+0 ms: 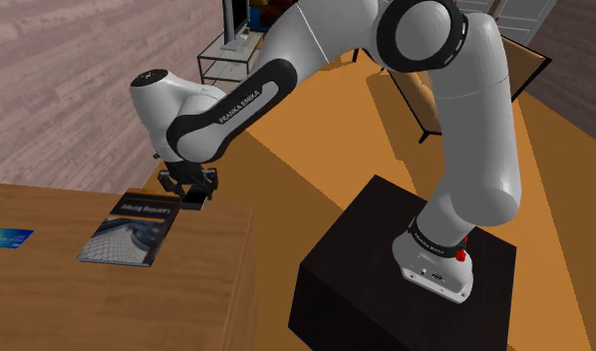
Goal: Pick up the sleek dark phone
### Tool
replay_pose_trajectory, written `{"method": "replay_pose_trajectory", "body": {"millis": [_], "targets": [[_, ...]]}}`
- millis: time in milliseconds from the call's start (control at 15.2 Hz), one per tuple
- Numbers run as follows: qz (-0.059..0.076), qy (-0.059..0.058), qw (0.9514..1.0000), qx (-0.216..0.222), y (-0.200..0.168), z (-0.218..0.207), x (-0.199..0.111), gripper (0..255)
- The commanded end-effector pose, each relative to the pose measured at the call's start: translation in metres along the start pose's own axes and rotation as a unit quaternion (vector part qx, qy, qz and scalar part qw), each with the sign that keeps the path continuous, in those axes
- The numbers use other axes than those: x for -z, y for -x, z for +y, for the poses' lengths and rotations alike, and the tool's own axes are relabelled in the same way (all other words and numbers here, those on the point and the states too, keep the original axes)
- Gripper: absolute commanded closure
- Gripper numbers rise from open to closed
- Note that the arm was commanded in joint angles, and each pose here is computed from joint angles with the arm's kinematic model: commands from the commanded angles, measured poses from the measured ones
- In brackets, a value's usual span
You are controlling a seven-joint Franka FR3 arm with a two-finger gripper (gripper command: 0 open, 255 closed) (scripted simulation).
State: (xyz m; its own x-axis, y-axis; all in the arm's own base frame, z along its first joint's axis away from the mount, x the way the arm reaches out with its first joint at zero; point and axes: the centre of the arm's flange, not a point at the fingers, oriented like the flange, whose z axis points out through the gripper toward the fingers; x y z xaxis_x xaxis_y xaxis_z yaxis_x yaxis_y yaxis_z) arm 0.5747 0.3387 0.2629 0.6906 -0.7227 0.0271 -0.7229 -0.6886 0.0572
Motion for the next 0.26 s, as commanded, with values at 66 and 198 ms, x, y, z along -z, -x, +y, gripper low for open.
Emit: {"method": "replay_pose_trajectory", "body": {"millis": [66,198], "targets": [[0.000,0.000,1.0000,0.000,-0.0016,0.0010,0.0161,255],[0.000,0.000,1.0000,0.000,-0.0016,0.0010,0.0169,255]]}}
